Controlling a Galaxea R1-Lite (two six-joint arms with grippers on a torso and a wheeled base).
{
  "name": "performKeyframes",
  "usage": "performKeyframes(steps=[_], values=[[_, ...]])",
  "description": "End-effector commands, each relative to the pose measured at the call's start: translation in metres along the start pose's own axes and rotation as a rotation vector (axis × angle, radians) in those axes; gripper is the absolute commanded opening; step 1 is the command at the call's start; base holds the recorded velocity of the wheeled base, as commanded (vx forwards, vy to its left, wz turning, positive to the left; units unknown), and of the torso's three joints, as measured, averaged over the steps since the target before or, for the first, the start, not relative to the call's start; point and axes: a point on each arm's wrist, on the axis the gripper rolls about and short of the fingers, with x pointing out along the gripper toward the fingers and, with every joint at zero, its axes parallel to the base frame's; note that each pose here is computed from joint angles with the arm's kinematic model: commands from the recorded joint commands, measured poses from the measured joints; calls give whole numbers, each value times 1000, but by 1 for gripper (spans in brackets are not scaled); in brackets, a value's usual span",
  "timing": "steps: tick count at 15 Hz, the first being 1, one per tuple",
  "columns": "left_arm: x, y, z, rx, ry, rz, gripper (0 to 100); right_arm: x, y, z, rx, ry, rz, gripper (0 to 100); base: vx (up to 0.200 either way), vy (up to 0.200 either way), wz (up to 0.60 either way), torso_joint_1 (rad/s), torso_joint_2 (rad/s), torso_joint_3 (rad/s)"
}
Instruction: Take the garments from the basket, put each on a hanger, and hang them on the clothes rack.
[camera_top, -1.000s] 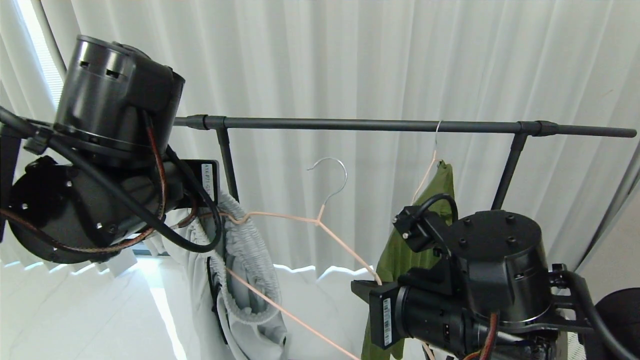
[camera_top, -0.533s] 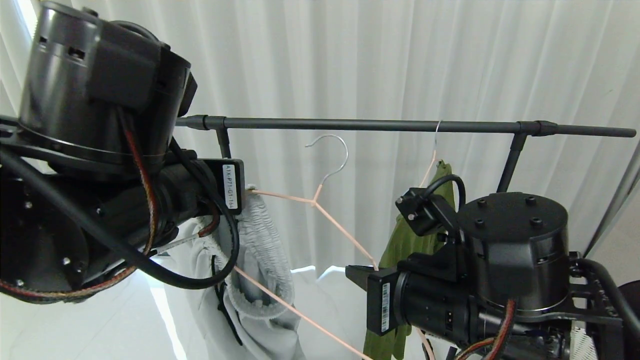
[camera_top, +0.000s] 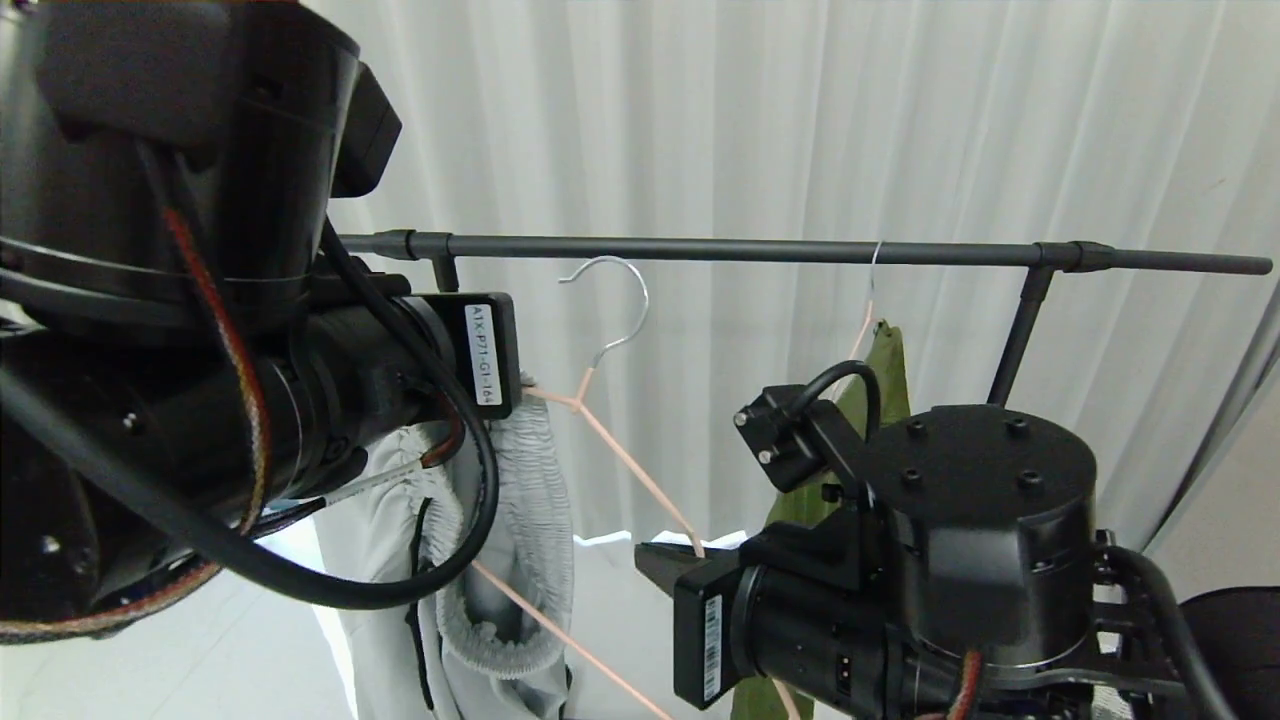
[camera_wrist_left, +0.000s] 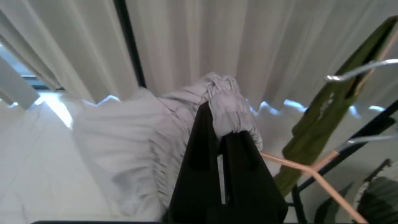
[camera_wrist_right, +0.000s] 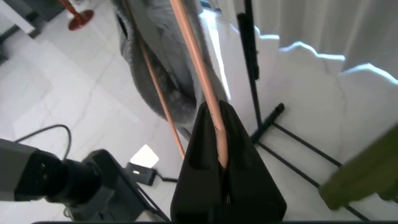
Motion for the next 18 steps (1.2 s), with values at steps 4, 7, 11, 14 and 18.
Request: performKeyframes(steps=[4,7,11,14,18], values=[[-15,-13,-4,7,-3,-80,0,16,2,-5,-2,6,1,0,0,0,0,0,0,0],[-17,-15,-5,9,-1,-91,0,15,2,-2,1,-5,2,0,0,0,0,0,0,0],[-19,-7,-10,11,12,-97,0,13,3,2,-25,-54,-15,0,0,0,0,0,0,0],[-24,3,-4,-22,-3,-121,0,7,7,10,-53,-113,11,0,0,0,0,0,0,0],[-33,12,5,-44,-32,-139,0,-2,8,17,-107,-161,33,0,0,0,0,0,0,0]])
